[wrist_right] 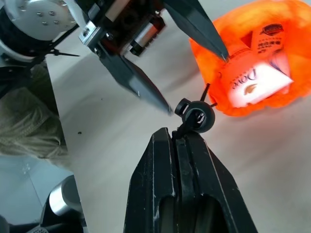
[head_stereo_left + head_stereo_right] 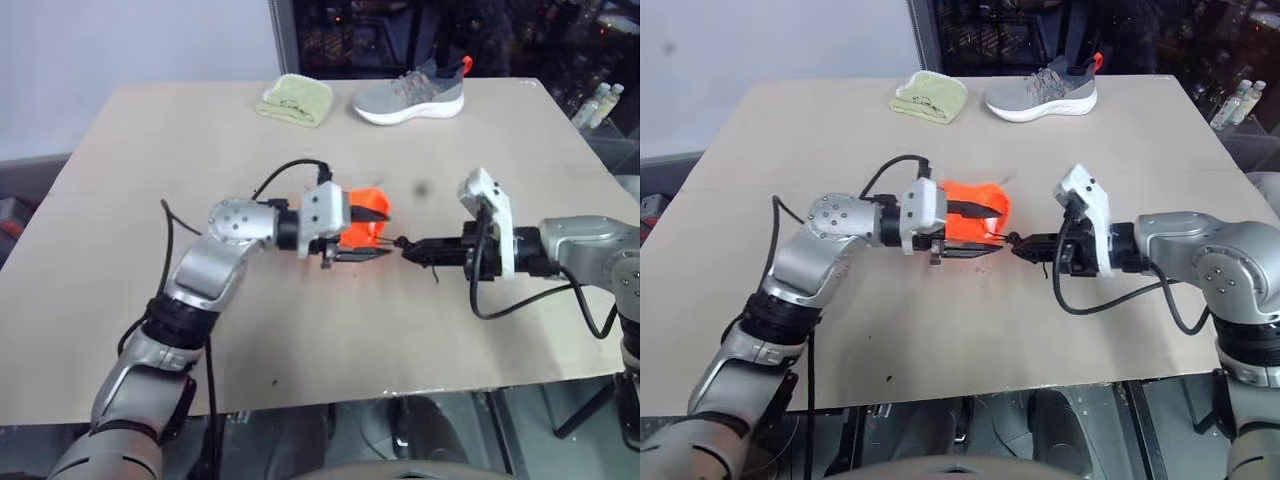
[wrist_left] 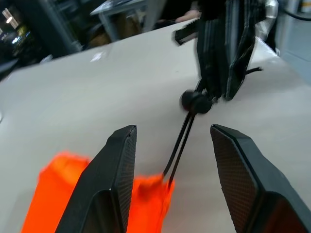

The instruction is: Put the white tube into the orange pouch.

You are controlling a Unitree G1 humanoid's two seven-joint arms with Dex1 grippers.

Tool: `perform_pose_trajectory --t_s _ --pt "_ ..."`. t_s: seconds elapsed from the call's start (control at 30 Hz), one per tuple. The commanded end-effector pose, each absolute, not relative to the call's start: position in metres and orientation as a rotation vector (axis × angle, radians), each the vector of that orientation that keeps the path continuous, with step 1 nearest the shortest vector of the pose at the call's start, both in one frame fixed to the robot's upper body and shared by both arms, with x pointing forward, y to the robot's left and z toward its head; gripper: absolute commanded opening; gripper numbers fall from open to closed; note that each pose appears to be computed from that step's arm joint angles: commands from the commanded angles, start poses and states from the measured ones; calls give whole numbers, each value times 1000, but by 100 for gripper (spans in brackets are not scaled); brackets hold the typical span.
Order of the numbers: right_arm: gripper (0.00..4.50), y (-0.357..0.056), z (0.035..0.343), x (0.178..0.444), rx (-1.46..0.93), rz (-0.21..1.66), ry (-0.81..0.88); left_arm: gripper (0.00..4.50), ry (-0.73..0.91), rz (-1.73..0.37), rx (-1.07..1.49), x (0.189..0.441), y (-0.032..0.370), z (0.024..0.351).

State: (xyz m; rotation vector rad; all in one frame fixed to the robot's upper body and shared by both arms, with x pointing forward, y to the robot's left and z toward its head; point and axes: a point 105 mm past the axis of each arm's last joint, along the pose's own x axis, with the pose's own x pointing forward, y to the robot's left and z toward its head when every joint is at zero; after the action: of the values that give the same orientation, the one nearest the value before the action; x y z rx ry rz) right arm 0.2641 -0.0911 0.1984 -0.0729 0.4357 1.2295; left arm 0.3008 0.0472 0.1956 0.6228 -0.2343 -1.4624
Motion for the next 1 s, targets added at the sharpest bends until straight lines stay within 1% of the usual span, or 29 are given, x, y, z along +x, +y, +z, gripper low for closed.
perform_pose_trajectory --t_s 0.03,0.27,0.37,0.47,0.5,0.7,0.87,1.0 --pt "0 -89 211 260 -114 1255 373 246 -314 -1499 682 299 38 206" --pt "0 -88 214 262 -115 1244 362 246 -334 -1546 702 297 24 199" --pt "0 -87 214 262 -114 1244 362 165 -348 -1553 708 298 20 198" --pt "0 -88 214 261 -110 1239 363 41 -356 -1553 720 299 21 197" --pt "0 -88 214 261 -107 1238 363 23 -359 -1552 726 299 21 197" --pt "0 -88 231 262 27 1254 294 23 -377 -1476 681 310 24 209" --pt "0 -84 268 268 237 1283 122 23 -374 -1366 625 327 34 225" --pt "0 -82 293 276 353 1269 3 23 -323 -1278 594 341 49 226"
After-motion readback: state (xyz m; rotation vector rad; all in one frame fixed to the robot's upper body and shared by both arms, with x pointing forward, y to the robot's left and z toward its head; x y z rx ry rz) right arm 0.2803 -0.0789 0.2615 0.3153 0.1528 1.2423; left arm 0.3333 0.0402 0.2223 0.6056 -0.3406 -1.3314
